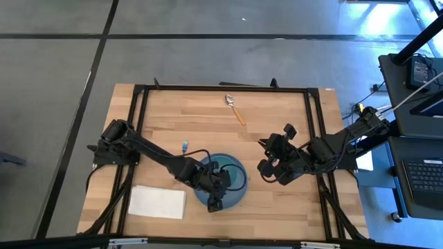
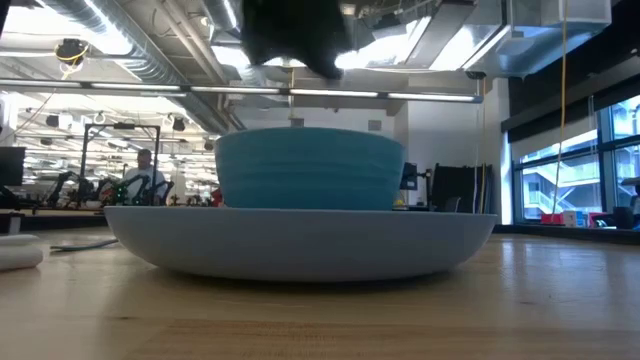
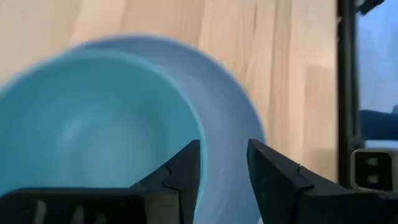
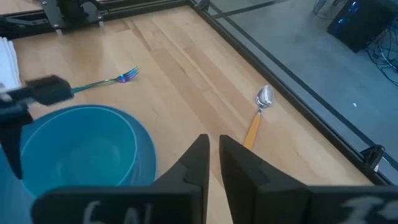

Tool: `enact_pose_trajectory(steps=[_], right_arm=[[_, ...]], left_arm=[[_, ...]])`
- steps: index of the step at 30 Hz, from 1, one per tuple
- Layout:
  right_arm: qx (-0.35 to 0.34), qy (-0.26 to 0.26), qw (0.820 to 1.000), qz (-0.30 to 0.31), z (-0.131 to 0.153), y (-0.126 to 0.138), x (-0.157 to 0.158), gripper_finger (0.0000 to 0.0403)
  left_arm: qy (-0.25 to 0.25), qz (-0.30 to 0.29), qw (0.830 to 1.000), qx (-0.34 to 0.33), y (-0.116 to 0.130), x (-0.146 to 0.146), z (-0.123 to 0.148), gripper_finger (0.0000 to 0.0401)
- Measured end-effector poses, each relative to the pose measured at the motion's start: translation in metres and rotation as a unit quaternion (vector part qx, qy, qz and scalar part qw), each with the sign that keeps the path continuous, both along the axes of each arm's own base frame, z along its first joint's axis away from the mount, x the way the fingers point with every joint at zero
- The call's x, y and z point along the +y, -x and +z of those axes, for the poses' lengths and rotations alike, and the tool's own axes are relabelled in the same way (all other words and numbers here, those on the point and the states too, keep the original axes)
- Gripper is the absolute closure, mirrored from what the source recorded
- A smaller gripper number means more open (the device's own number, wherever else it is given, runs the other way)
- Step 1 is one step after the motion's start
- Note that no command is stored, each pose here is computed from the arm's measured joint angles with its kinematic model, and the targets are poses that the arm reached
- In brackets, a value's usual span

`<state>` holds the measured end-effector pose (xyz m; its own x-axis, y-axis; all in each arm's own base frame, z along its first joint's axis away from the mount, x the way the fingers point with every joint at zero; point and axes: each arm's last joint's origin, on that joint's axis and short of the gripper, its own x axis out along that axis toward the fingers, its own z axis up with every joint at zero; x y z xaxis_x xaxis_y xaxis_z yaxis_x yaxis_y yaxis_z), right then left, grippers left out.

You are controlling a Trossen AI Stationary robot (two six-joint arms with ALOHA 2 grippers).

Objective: Set table place
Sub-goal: Move the fork to the middle left of the table

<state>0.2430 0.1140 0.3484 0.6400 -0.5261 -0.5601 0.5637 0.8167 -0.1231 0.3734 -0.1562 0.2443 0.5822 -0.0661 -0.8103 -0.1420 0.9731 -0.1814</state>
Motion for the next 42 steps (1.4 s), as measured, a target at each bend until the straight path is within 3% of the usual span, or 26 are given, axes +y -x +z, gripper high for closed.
enact_pose_trajectory(steps=[8, 13, 15, 18, 22, 26, 32, 38, 42], right_arm=[[0.0, 0.0, 1.0, 0.0, 0.0, 0.0, 0.0, 0.0361], [0.004, -0.008, 1.0, 0.004, 0.0, 0.0, 0.0, 0.0361], [0.008, -0.017, 1.0, 0.008, -0.001, 0.0, 0.001, 0.0361], [0.012, -0.024, 1.0, 0.015, -0.001, 0.001, 0.003, 0.0361], [0.017, -0.022, 0.999, 0.023, -0.004, 0.003, 0.006, 0.0361], [0.018, -0.024, 0.999, 0.026, -0.007, 0.004, 0.009, 0.0361], [0.009, -0.05, 0.999, 0.014, -0.01, 0.005, 0.012, 0.0361], [-0.007, -0.073, 0.997, -0.001, -0.011, 0.007, 0.016, 0.0361], [-0.013, -0.082, 0.997, -0.01, -0.011, 0.007, 0.016, 0.0361]], left_arm=[[-0.054, 0.006, 0.998, 0.009, -0.006, 0.022, 0.055, 0.0282], [-0.092, 0.062, 0.992, 0.062, -0.002, 0.061, 0.065, 0.0282], [-0.116, 0.109, 0.98, 0.119, 0.006, 0.082, 0.062, 0.0282], [-0.183, 0.19, 0.944, 0.198, 0.026, 0.108, 0.062, 0.0282], [-0.25, 0.265, 0.907, 0.211, 0.049, 0.123, 0.077, 0.0282], [-0.224, 0.295, 0.914, 0.167, 0.073, 0.128, 0.095, 0.0282], [-0.168, 0.363, 0.91, 0.114, 0.132, 0.136, 0.106, 0.0282], [-0.089, 0.429, 0.896, 0.067, 0.186, 0.143, 0.067, 0.0279], [-0.028, 0.433, 0.9, 0.03, 0.197, 0.143, 0.024, 0.0279]])
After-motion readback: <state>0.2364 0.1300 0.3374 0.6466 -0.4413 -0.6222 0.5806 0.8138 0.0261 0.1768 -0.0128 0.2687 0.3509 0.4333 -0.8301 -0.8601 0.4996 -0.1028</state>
